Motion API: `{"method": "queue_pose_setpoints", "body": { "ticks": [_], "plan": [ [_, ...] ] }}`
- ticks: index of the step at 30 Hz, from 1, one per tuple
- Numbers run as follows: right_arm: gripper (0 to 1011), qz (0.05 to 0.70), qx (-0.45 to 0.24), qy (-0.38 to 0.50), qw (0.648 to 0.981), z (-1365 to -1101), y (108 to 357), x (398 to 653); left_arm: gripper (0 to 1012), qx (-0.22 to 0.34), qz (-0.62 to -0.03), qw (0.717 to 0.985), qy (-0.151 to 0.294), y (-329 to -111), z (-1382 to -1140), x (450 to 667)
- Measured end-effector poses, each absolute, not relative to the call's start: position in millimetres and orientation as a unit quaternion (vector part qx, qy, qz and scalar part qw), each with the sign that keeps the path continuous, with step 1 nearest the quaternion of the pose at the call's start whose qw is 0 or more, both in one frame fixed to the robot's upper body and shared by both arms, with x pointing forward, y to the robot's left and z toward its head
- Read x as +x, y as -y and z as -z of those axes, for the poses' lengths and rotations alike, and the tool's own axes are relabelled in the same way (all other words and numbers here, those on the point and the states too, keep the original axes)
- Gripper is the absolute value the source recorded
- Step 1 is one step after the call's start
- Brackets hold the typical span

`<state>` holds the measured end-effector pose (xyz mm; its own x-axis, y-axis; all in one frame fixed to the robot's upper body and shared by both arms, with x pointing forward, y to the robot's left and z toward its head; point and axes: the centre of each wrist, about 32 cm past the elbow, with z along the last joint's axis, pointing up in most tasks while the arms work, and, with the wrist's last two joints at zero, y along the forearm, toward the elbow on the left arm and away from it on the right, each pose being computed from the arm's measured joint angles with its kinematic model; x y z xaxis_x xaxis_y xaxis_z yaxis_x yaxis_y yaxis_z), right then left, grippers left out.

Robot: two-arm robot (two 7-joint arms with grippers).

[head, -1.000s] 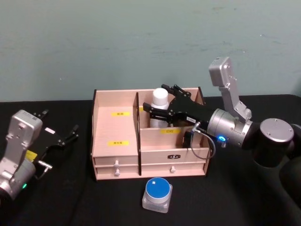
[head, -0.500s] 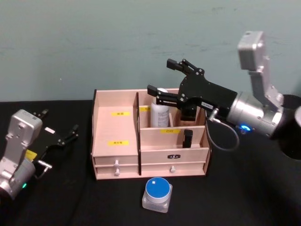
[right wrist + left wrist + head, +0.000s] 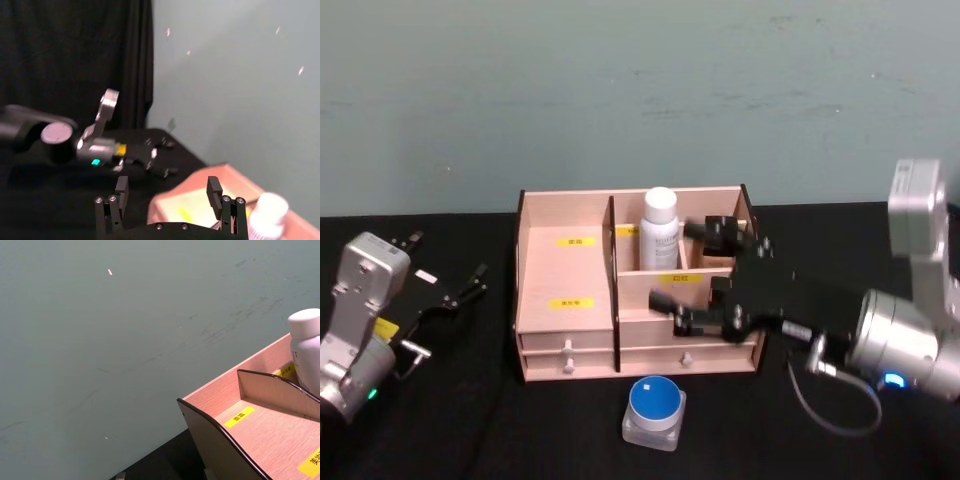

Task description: Pick up the facial cleanser and watermelon frost from the table and place them into the tiered storage box.

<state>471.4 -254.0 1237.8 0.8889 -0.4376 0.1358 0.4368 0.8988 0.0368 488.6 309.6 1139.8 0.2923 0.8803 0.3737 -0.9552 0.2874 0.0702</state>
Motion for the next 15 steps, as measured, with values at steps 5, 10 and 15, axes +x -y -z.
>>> {"method": "queue_pose_setpoints", "body": {
  "ticks": [5,10,15],
  "plan": [
    [1003,0.222,-0.018,0.044,0.974,-1214.9,257.2,462.2,1010,0.141,-0.580,0.791,0.132,-309.6,-1139.8,488.6],
    [1003,0.221,-0.045,0.016,0.974,-1189.8,259.4,457.5,1009,0.141,-0.580,0.791,0.132,-309.7,-1139.8,488.6],
    [1003,0.219,-0.073,-0.008,0.973,-1167.6,257.0,456.1,1010,0.141,-0.580,0.791,0.132,-309.7,-1139.8,488.6]
  ]
}}
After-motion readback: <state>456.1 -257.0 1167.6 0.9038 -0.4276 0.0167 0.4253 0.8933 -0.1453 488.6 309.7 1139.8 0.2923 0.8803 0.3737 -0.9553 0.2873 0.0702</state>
